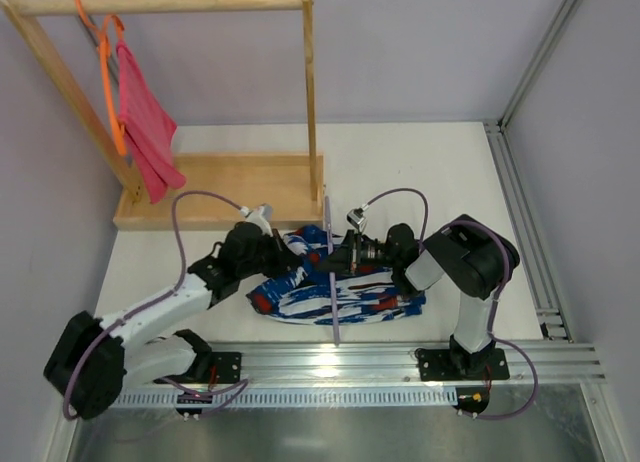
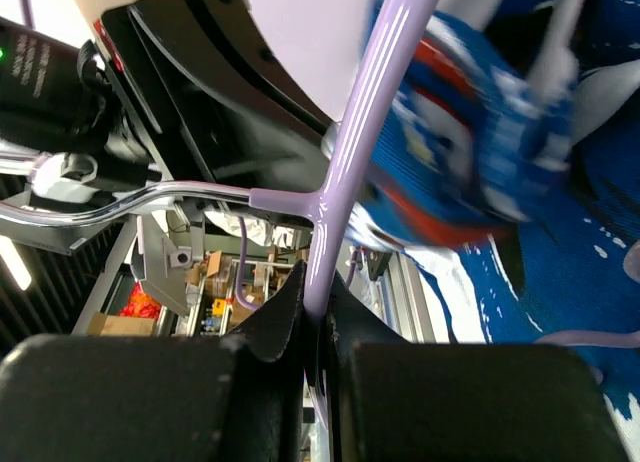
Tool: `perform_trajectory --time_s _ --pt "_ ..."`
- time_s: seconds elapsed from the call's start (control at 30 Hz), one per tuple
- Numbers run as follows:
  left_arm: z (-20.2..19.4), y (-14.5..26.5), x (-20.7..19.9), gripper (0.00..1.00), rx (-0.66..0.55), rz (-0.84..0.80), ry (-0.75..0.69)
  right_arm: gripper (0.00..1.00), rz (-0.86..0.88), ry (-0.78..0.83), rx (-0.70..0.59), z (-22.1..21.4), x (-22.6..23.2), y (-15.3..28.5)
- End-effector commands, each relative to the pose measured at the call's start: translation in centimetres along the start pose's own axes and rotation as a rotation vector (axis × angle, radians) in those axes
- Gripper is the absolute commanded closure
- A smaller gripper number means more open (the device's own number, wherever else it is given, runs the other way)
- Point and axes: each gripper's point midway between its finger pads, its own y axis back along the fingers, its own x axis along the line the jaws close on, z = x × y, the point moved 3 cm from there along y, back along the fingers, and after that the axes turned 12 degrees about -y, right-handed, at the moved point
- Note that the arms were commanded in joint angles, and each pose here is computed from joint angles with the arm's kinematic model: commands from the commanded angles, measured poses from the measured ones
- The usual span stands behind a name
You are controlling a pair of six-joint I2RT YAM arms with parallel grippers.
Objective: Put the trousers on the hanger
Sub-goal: Place trousers on hanger
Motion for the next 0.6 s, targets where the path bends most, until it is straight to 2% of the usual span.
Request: perform_trajectory --time_s 0.0,0.1,0.27,0.43,0.53,0.57 --pt "1.0 -3.1 -2.2 1.0 -0.023 0.036 -0.031 0.96 0.085 0.142 0.01 -0.8 0.6 0.6" --pt "-1.1 -6.4 -5.4 1.0 0.047 0.016 -0.086 0.96 0.087 0.148 0.005 -1.0 0.8 0.9" --pt "-2.3 -10.8 -8.4 1.0 0.088 -0.03 -0.038 0.96 0.088 0.148 0.0 -1.2 1.0 1.1" --pt "-1.3 -10.3 -8.8 0.98 0.012 -0.041 0.023 0.96 0.08 0.149 -0.01 -1.1 0.8 1.8" --pt "0.8 -8.4 -9.3 0.81 -0.056 -0.024 0.027 0.96 0.077 0.142 -0.01 -1.1 0.7 1.7" --pt "1.0 -7.9 -9.1 0.69 -0.052 -0.002 0.004 0.96 0.077 0.14 -0.012 -1.0 0.7 1.7"
